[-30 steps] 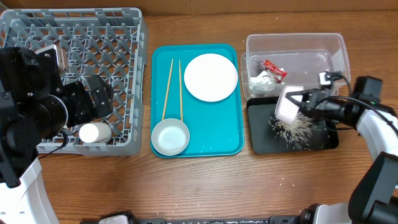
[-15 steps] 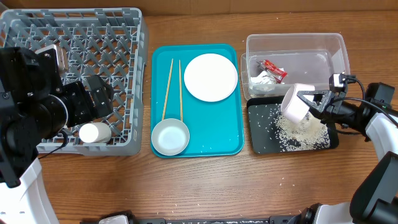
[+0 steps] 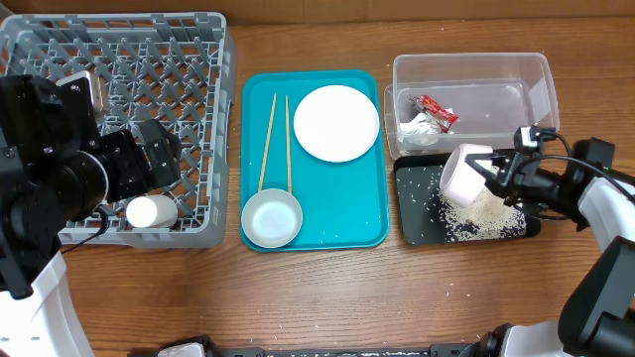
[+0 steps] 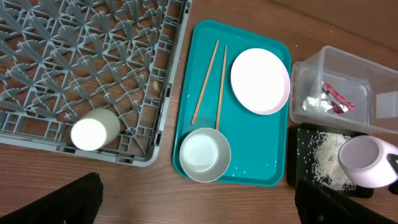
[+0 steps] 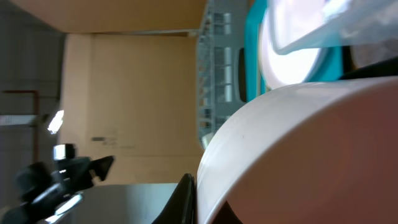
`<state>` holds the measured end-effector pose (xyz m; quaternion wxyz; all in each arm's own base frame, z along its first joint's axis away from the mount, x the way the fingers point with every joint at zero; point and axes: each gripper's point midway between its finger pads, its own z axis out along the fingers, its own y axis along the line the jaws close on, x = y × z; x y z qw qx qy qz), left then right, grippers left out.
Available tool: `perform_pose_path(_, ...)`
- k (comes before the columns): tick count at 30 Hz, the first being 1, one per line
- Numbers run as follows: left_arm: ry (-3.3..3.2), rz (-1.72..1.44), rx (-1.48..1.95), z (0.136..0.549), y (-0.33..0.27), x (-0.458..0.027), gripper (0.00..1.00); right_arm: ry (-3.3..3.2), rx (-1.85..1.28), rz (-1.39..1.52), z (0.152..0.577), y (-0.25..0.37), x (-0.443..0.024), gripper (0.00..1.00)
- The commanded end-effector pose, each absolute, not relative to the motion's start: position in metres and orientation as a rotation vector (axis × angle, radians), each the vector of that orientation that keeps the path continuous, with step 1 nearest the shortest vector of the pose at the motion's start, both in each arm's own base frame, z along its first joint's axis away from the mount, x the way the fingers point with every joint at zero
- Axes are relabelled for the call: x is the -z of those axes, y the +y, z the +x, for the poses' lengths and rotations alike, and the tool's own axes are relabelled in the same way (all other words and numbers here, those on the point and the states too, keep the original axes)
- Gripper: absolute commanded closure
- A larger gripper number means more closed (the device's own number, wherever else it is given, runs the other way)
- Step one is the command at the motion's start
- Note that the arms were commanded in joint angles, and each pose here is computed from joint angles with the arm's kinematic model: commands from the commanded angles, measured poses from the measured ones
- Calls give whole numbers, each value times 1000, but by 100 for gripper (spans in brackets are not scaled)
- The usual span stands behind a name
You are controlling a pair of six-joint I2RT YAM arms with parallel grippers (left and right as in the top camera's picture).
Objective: Sort waste into correct bins and load items into the dishwasher
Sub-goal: 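Tip the rice bowl over the black tray to dump the rice, then return the empty bowl to the teal tray with the right gripper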
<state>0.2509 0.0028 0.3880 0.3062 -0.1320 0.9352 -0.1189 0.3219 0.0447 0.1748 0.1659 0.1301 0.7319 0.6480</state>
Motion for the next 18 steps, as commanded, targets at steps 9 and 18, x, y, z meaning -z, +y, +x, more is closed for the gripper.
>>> perform_pose_path(9,2471,-317,319,252,0,-390,0,2153,-1820,203,319,76,-210,96)
perform_pose_path(18,2471,-318,319,252,0,-390,0,2711,-851,-216,299,153,-192,96)
